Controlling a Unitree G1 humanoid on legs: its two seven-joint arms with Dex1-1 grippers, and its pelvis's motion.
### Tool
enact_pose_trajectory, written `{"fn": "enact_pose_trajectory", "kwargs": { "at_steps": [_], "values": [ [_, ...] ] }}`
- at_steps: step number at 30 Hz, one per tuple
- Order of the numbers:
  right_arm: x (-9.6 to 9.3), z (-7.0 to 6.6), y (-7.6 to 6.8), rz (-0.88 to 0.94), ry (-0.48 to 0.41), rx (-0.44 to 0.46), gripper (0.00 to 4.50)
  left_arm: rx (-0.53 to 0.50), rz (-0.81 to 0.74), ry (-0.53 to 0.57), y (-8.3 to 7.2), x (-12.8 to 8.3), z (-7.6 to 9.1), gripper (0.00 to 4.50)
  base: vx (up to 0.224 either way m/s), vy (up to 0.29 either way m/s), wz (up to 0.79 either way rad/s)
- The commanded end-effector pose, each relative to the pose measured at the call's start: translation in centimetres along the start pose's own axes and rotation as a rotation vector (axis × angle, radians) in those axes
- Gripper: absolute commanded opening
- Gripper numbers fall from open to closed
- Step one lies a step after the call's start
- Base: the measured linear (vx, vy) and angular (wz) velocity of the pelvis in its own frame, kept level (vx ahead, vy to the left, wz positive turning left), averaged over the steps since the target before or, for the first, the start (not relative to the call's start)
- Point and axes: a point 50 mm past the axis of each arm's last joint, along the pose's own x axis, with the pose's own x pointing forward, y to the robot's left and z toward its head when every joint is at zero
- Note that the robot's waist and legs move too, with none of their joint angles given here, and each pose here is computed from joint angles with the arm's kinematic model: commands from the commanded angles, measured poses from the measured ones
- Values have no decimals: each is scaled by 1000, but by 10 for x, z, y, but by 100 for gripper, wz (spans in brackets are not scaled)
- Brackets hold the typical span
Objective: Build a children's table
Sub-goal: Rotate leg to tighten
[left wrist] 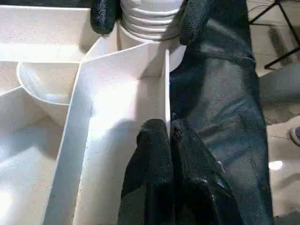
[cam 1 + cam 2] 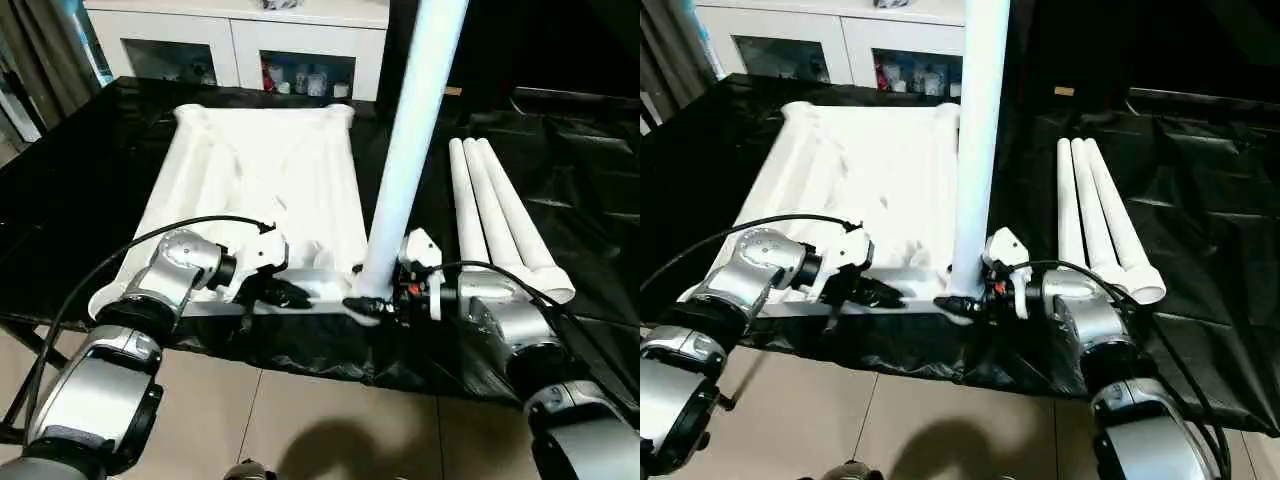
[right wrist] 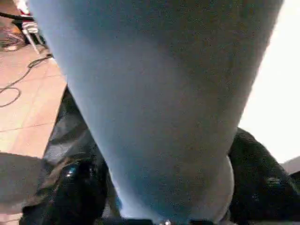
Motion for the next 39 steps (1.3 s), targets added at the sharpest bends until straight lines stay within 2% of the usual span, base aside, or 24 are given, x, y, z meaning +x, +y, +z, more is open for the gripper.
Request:
{"fn": "enact_pose_trajectory", "kwargs": {
  "at_steps": [1,3,6,8,10,16,19,20,22,24,27,32,34,39],
  "values": [
    [9,-2,8,60,-4,11,285,3,-23,23,-1,5,0,0,0,0,0],
    [12,-2,7,25,-15,24,279,-7,-10,13,0,6,0,0,0,0,0],
    [21,-2,-2,-165,-46,57,275,-42,69,-15,5,8,3,0,0,0,0],
    [23,-2,-6,-231,-45,68,274,-51,101,-16,7,9,4,0,0,0,0],
    [34,-4,-20,-520,-46,134,274,-98,261,-37,19,18,13,0,0,0,0],
    [50,-5,-25,-782,-33,211,272,-114,386,-65,26,38,28,0,0,0,0],
    [56,-3,-25,-832,-39,217,272,-130,410,-81,25,47,31,0,0,0,0],
    [56,-3,-25,-832,-39,217,307,-130,410,-81,25,47,31,0,0,0,0],
    [61,2,-24,-813,-80,214,344,-104,397,-77,21,54,30,0,0,0,0],
    [61,4,-25,-803,-99,210,363,-94,384,-71,19,54,28,0,0,0,0],
    [56,9,-26,-722,-114,153,385,-73,349,-69,16,49,24,0,0,0,0],
    [47,10,-22,-529,-98,43,390,-37,267,-50,11,38,15,0,0,0,0],
    [38,8,-15,-355,-88,-5,390,-24,199,-32,7,30,9,0,0,0,0],
    [26,4,-5,-148,-58,-28,390,-15,129,-18,4,18,4,0,0,0,0]
  ]
}}
